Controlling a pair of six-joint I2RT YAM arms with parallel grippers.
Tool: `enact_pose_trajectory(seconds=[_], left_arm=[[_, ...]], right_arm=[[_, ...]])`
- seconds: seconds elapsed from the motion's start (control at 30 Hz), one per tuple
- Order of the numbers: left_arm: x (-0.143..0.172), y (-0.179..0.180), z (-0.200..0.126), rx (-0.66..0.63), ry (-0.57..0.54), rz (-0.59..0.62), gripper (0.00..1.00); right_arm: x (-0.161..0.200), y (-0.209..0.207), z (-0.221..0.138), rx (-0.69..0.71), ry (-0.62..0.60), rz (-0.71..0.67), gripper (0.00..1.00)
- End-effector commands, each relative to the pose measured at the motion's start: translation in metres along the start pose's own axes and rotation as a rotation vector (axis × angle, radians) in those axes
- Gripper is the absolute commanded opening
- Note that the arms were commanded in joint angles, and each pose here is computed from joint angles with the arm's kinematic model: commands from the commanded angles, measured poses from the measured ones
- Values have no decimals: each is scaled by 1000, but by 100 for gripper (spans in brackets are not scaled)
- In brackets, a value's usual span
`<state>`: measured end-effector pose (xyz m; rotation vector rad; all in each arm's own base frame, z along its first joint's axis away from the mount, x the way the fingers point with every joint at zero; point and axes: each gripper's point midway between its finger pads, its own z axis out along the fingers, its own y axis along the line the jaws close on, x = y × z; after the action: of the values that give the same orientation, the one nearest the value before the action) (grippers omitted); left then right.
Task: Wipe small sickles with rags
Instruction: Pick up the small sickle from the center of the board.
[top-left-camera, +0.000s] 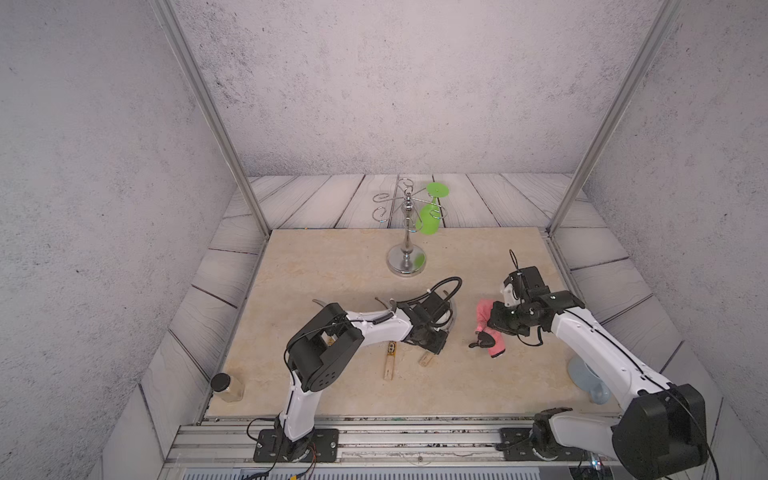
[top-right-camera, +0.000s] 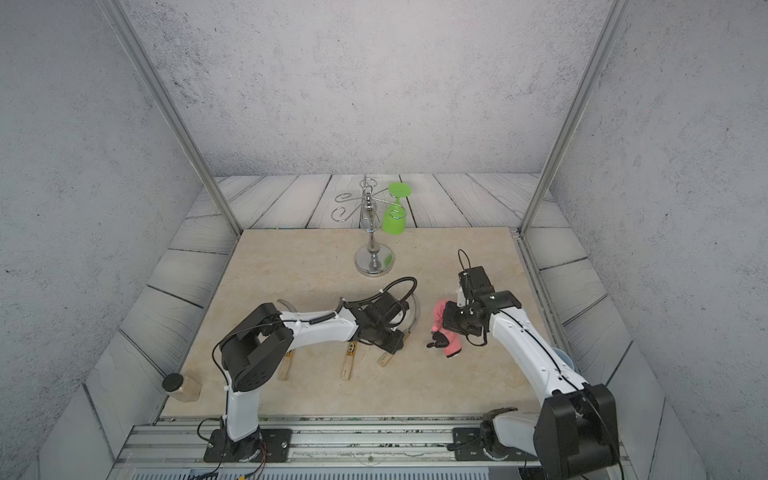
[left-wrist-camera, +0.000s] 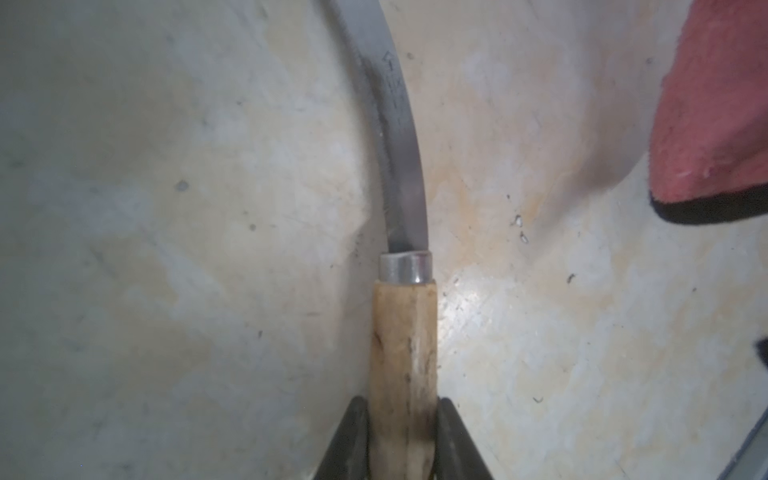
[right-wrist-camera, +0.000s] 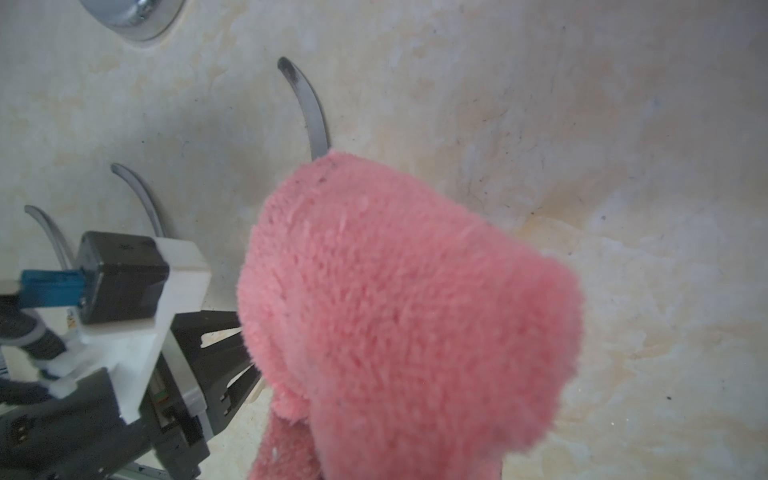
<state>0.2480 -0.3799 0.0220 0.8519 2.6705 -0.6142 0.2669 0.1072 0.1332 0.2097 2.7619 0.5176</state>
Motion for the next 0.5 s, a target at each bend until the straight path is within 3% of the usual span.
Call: enact_pose_trajectory(seconds=[0.0,0.2,0.47], left_arm=[[-10,4,-24,88,-62,-82,0],[-39,-13,-76,260,-240,-131,0],[-49,-31,-121,388,-394,-151,0]], right_arm=[[-10,22,-20,-118,-77,-74,10],[-9,51,-23,-309,-51,-101,10],[-20,88,-36,-594,-56,-82,10]])
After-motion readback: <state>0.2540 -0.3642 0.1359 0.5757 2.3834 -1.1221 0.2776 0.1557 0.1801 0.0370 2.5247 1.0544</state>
